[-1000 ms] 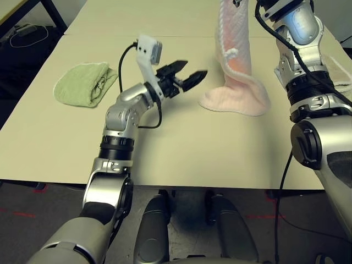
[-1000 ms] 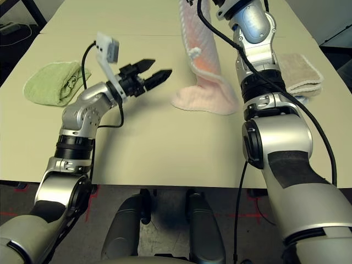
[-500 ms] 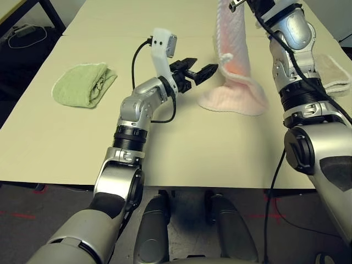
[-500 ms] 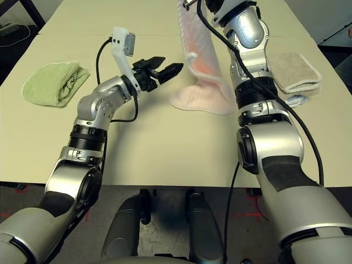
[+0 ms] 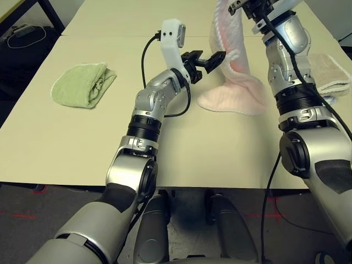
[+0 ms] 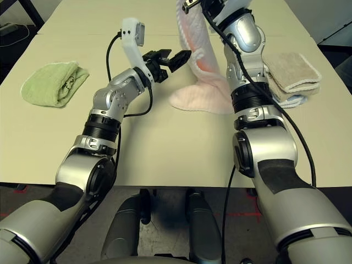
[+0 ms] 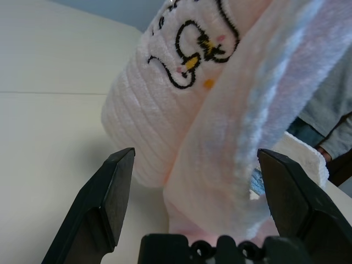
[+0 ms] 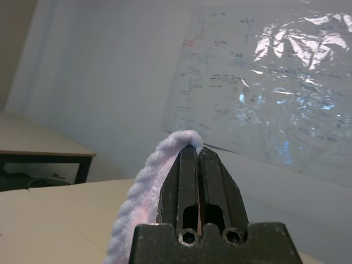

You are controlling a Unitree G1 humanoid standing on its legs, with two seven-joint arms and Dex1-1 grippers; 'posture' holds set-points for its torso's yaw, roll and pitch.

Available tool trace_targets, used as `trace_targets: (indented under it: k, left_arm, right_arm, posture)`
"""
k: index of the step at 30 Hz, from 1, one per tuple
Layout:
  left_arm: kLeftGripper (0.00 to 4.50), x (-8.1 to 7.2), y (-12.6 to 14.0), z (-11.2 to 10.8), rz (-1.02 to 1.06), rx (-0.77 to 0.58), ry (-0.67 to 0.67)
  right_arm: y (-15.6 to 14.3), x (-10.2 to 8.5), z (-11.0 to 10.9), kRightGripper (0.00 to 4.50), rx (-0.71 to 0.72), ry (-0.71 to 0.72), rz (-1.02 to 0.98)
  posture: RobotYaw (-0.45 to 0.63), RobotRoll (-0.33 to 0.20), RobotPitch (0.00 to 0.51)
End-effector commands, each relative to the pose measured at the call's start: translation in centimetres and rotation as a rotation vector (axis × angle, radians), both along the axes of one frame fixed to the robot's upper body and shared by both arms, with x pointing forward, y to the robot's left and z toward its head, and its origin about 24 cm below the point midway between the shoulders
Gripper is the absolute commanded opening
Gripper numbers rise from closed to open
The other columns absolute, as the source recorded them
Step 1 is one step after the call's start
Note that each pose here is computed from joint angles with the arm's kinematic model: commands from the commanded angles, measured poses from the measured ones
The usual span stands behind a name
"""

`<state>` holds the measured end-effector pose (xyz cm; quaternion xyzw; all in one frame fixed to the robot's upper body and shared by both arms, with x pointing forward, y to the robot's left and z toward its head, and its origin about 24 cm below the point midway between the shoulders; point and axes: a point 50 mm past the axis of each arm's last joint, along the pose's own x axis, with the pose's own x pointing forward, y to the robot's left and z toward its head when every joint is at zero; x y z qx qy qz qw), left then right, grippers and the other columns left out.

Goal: Fold the towel and set it aside.

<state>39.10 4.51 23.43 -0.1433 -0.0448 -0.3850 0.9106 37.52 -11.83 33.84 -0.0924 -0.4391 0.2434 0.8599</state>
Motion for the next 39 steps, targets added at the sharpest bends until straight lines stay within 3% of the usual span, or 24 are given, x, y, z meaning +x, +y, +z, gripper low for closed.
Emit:
trace_targets:
  k: [1, 5, 17, 30, 39]
  left_arm:
    - [4.5, 0.1, -0.3, -0.4, -0.001, -0.021, 0.046]
    - [4.5, 0.1, -0.4, -0.6, -0.005, -0.002, 0.055]
    - [4.5, 0.1, -0.2, -2.1, -0.002, 0.069, 0.08]
    - [4.5, -0.2, 1.4, -4.9, -0.049, 0.208, 0.138]
    - [4.5, 0.1, 3.0, -5.5, 0.004, 0.212, 0.178]
  right_arm:
    - [-0.1, -0.4, 0.3, 0.02, 0.01, -0.015, 0.021]
    - [-0.3, -0.5, 0.7, 0.02, 0.033, -0.02, 0.026]
    - [-3.0, -0.6, 5.1, 0.02, 0.249, -0.066, -0.026]
    - [-4.1, -0.9, 6.2, 0.02, 0.28, -0.098, -0.051]
    - [-4.7, -1.1, 7.0, 0.02, 0.284, -0.118, -0.068]
  posture:
    - [0.07, 0.0, 0.215]
    - [0.07, 0.0, 0.217]
    - [0.07, 0.0, 0.217]
    - [0.07, 0.0, 0.218]
    - [0.06, 0.0, 0.22]
